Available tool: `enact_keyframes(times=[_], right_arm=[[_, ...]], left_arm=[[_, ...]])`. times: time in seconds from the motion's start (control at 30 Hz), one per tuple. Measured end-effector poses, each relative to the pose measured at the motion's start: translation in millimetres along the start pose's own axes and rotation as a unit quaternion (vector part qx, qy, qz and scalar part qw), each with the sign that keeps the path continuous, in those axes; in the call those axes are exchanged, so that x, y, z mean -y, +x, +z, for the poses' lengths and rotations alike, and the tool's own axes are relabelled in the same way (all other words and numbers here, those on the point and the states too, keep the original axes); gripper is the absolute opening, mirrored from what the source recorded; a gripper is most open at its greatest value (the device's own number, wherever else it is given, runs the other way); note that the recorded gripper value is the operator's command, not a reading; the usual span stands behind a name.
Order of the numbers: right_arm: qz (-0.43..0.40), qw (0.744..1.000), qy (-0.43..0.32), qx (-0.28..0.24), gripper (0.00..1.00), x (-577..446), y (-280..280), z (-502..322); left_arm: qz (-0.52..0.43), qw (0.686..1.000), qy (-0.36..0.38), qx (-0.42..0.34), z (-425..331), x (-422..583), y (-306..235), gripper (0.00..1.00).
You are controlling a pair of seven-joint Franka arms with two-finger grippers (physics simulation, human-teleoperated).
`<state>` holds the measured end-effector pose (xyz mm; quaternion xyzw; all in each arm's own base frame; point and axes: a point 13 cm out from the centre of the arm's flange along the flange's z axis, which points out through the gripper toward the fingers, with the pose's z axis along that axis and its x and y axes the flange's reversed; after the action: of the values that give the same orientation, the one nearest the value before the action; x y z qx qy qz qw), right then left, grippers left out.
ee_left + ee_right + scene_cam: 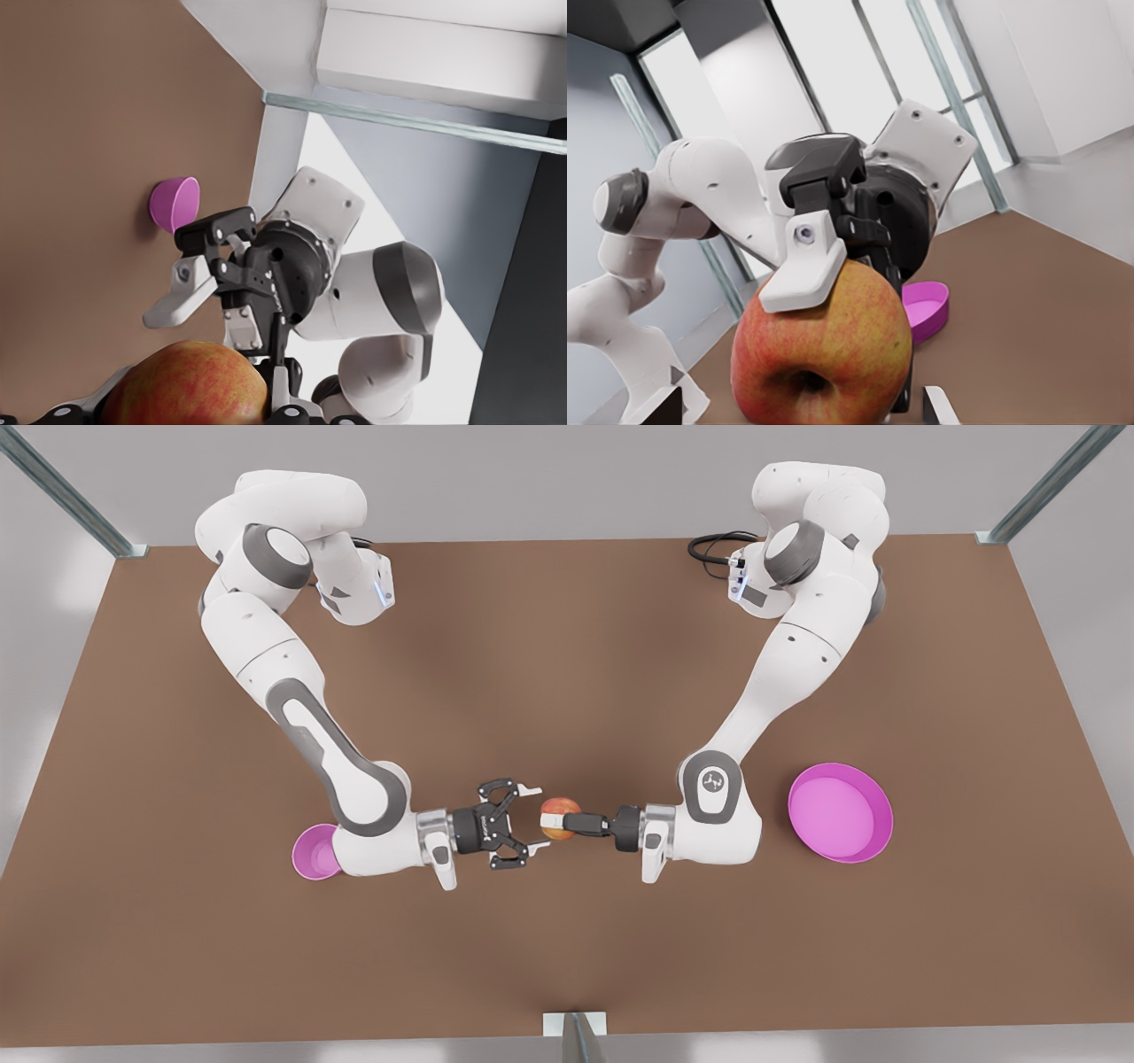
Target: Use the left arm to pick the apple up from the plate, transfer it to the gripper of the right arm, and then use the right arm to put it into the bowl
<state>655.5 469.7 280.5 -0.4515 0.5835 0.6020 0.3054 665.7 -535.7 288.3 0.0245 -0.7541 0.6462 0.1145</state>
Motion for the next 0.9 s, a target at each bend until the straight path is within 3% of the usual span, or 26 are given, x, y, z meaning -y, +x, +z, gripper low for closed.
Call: enact_keyframes(times=[0.9], right_arm=[[-0.021, 1.0, 0.02, 0.011, 1.0, 5.7, -4.0, 35.6]], left_arm=[[0.002, 1.0, 0.0, 0.0, 6.6, -0.3, 2.4, 0.71]])
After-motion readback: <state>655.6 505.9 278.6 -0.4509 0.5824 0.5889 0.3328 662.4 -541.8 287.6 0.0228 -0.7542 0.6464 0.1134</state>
